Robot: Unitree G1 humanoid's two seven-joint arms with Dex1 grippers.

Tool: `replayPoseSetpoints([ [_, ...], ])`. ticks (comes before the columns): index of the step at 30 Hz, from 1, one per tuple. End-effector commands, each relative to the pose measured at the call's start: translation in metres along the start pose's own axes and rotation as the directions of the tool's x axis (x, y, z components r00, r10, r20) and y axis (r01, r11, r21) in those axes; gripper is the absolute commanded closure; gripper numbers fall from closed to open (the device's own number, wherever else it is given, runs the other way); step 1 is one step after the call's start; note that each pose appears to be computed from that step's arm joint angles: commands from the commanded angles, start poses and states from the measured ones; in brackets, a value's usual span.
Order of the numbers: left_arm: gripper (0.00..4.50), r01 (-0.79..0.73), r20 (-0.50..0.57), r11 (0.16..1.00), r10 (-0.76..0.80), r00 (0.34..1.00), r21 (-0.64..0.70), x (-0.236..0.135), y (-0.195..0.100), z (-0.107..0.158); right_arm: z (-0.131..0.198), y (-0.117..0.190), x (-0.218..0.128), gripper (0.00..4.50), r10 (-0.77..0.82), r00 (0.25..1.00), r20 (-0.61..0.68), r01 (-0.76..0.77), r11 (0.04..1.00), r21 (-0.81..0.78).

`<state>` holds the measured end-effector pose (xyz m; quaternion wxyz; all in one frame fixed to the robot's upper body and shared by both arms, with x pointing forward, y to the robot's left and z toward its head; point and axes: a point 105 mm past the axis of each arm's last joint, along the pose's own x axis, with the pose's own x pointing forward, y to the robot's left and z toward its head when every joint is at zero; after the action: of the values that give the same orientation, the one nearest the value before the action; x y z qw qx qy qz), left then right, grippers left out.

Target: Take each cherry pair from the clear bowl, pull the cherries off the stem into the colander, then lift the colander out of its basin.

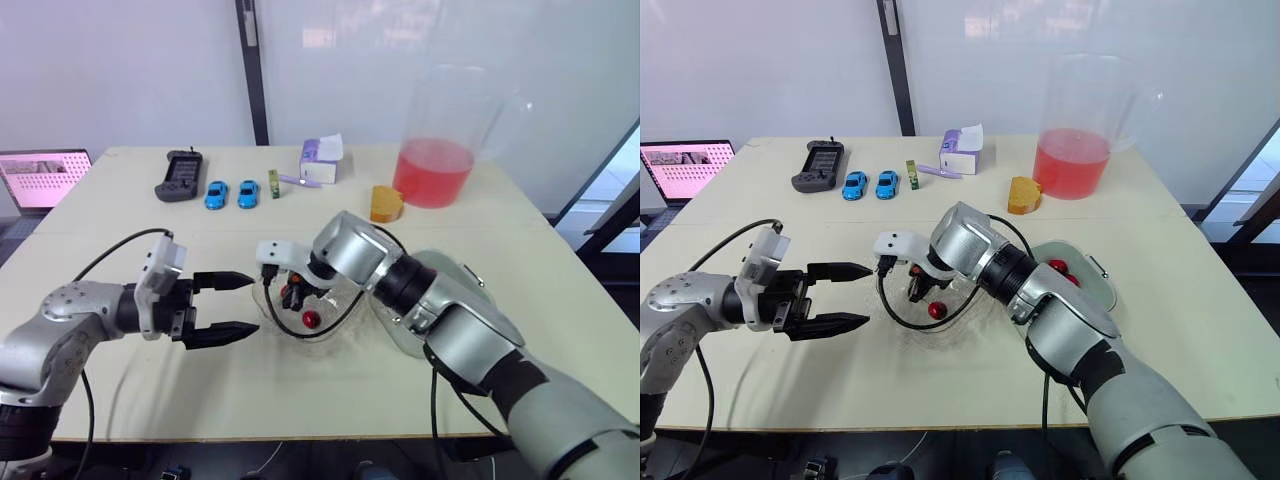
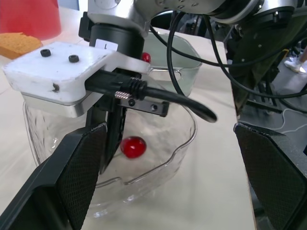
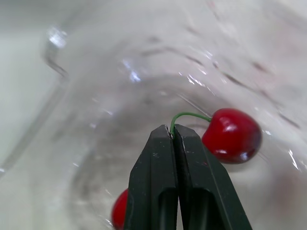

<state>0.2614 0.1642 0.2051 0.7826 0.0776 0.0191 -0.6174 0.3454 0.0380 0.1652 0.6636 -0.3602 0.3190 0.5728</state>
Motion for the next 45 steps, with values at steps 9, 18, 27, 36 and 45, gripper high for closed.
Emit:
replayPoseSetpoints([
  [9, 0.0, 0.012, 0.004, 0.999, -0.012, 1.0, 0.035, -0.002, -0.001, 0.011, 0.011, 0.001, -0.004, 4.18, -0.041, 0.998, 0.056, 0.046, 0.996, -0.079],
  [18, 0.0, 0.017, 0.011, 1.0, -0.017, 1.0, 0.025, -0.002, -0.002, 0.014, 0.02, 0.0, -0.035, 1.17, 0.023, 0.996, 0.086, -0.02, 0.999, -0.037],
  [27, 0.0, 0.02, 0.026, 1.0, -0.021, 0.999, 0.015, 0.0, 0.001, 0.017, 0.004, -0.004, -0.056, 1.17, 0.018, 0.998, 0.057, -0.019, 1.0, 0.023],
  [36, 0.0, 0.028, 0.029, 0.999, -0.028, 0.999, 0.015, 0.001, 0.001, 0.018, -0.017, -0.005, -0.043, 1.17, -0.017, 1.0, 0.015, 0.016, 0.997, 0.071],
  [45, 0.0, 0.025, 0.025, 1.0, -0.025, 0.999, 0.009, 0.0, -0.002, 0.018, -0.023, 0.006, -0.023, 1.17, 0.024, 1.0, 0.007, -0.025, 0.991, 0.135],
])
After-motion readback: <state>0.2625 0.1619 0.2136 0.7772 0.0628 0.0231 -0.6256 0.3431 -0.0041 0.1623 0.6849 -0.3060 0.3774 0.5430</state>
